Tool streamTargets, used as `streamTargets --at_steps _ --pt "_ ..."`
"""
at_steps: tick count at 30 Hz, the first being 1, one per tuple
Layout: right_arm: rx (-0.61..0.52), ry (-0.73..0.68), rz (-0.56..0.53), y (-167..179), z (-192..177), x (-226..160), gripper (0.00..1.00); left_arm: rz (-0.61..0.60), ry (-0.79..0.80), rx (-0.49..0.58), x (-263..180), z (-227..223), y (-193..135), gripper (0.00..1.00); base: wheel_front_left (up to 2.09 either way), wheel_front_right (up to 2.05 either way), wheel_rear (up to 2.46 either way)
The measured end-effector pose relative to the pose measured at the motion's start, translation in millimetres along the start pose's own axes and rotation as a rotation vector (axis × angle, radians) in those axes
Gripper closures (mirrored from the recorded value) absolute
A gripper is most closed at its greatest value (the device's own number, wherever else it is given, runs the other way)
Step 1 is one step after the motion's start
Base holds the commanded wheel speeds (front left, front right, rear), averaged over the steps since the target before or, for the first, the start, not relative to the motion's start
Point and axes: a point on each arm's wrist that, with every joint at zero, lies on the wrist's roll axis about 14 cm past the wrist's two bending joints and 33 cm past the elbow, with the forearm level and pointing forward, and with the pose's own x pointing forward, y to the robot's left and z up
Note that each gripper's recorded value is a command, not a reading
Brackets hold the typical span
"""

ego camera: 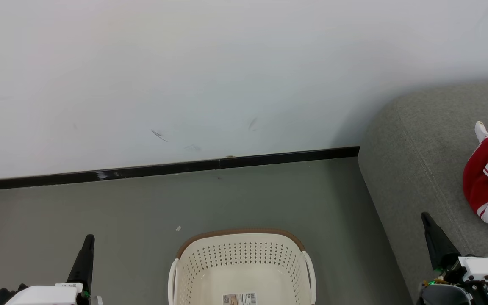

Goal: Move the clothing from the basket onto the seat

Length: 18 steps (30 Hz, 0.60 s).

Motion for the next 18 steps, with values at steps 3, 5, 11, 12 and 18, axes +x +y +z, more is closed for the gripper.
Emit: streamTargets --at_steps 3,5,11,12,18 --pt "0.000 0.000 0.000 0.0 0.1 0.0 1.00 0.000 0.000 0.000 0.0 0.1 -0.1 1.00 0.00 0.00 0.00" --pt "0.000 -0.001 0.000 0.0 0.2 0.0 1.00 -0.001 -0.001 0.000 0.2 0.2 -0.3 1.00 0.00 0.00 0.00" --pt "0.001 -0.001 0.000 0.0 0.3 0.0 1.00 -0.003 -0.001 0.000 0.6 0.2 -0.9 1.00 0.00 0.00 0.00" --pt "0.001 -0.001 0.000 0.0 0.3 0.0 1.00 -0.003 -0.001 0.000 0.6 0.2 -0.9 1.00 0.00 0.00 0.00" --pt "0.001 -0.002 0.000 -0.1 0.5 0.0 1.00 -0.003 -0.001 0.000 0.6 0.2 -0.8 1.00 0.00 0.00 0.00"
